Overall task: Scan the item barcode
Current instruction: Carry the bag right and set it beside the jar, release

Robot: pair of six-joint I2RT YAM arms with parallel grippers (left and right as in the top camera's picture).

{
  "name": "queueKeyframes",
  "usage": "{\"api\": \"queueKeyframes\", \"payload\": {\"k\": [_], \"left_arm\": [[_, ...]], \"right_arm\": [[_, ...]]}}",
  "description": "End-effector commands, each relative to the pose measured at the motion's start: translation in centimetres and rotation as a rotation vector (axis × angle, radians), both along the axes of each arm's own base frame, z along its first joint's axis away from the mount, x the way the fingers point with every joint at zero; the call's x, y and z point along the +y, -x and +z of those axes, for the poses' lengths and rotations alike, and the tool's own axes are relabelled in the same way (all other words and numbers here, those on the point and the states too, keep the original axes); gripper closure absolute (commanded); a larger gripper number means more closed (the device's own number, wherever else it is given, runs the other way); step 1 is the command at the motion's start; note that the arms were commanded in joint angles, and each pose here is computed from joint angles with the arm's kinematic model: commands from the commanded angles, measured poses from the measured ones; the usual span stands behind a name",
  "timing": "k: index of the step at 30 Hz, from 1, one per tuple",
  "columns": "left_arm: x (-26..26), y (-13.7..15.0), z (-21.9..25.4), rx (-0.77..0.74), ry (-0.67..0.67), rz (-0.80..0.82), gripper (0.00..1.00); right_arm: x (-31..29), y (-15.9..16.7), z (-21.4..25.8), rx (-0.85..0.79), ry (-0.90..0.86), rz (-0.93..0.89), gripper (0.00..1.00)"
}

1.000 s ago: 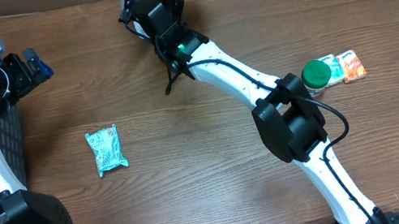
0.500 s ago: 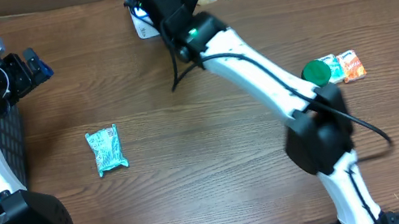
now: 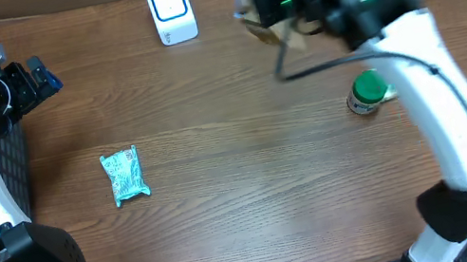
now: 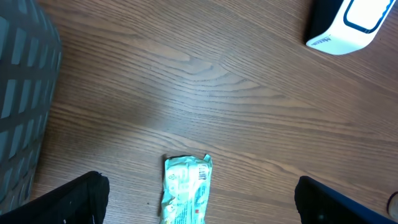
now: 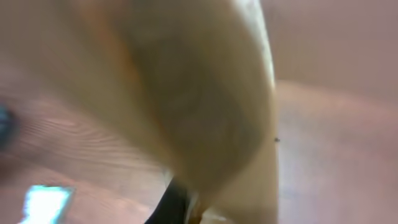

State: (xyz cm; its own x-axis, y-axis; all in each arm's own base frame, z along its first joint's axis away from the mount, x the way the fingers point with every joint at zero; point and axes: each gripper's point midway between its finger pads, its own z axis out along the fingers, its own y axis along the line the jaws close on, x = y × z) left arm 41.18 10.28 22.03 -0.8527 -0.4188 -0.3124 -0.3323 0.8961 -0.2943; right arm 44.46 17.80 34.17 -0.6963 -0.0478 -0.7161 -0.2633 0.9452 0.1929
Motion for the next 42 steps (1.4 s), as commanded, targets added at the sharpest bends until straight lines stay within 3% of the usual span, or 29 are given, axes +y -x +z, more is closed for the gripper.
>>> {"api": "queueKeyframes", "payload": {"k": [1, 14, 28, 42], "left_arm": [[0.1, -0.1, -0.5, 0.012, 0.0, -0.002, 0.0], [0.1, -0.1, -0.5, 0.012, 0.0, -0.002, 0.0], [0.1, 0.0, -0.5, 0.012, 0.0, -0.002, 0.01], [0.1, -0.1, -0.5, 0.012, 0.0, -0.002, 0.0]], "right_arm": [[-1.2, 1.7, 2.0, 0.143, -0.317, -0.026, 0.96], [-13.2, 1.7, 0.0, 0.313, -0.579, -0.199, 0.96], [-21.6, 0.3, -12.5, 0.47, -0.768, -0.532, 0.96], [-24.9, 1.8, -20.0, 0.532, -0.696, -0.785, 0.96]]}}
